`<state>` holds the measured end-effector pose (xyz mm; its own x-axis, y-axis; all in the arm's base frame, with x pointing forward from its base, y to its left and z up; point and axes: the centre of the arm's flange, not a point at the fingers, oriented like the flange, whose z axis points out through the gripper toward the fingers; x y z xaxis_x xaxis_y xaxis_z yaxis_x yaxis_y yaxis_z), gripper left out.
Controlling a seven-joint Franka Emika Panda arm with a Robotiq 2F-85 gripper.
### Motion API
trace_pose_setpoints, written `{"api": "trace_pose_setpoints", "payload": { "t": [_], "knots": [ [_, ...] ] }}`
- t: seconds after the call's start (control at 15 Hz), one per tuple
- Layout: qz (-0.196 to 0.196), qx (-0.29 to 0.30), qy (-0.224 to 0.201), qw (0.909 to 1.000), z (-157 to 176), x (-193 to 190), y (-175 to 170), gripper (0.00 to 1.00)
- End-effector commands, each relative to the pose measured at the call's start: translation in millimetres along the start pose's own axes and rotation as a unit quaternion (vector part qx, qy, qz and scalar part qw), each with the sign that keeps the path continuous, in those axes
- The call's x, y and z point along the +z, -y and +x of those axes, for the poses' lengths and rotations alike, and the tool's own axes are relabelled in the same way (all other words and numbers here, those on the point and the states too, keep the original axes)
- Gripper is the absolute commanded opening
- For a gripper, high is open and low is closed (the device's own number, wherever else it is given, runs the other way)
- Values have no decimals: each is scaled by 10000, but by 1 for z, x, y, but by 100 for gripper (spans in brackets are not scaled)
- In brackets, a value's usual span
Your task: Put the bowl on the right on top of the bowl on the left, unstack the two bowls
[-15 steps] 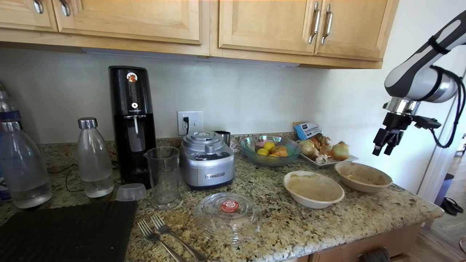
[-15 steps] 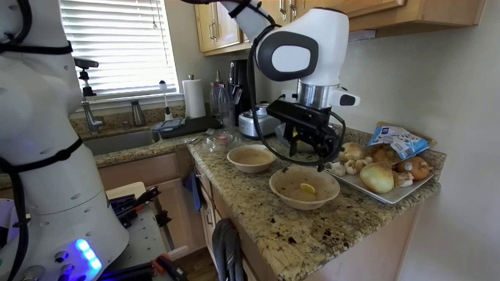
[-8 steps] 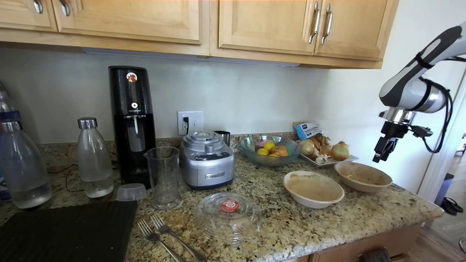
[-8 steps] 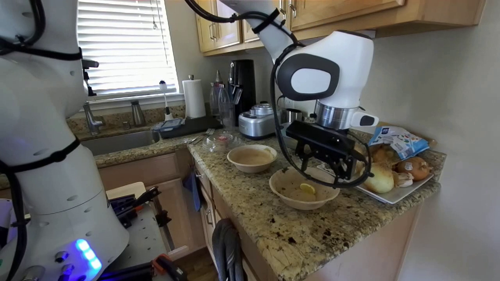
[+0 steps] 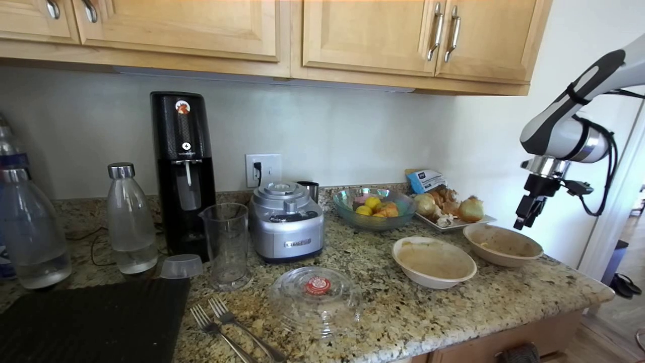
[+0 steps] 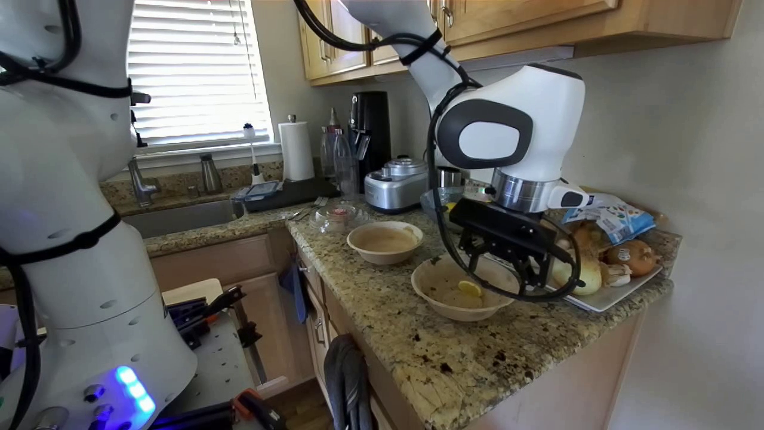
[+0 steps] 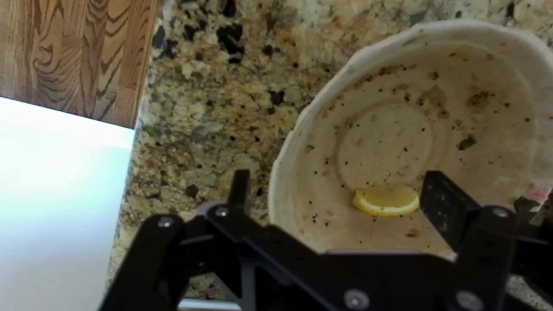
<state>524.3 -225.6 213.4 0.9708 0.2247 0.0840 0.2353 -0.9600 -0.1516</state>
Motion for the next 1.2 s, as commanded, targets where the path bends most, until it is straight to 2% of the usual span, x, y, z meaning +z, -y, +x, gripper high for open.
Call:
{"api": "trace_pose_setpoints", "payload": {
  "t": [0.0,0.4,0.47,0.53,0.6,0.67,0.87,1.13],
  "knots": [
    [46,-14,3,10000,2,2,-3,100],
    [139,-125,-208,9996,12,12,-27,100],
    [133,-153,-228,9995,13,14,-31,99],
    [139,-180,-218,9995,12,16,-36,92],
    [129,-176,-219,9995,12,18,-41,92],
    [190,-189,-201,9994,12,20,-44,87],
    [289,-181,-200,9992,11,23,-50,61],
    [371,-169,-162,9990,12,27,-52,34]
  ]
}}
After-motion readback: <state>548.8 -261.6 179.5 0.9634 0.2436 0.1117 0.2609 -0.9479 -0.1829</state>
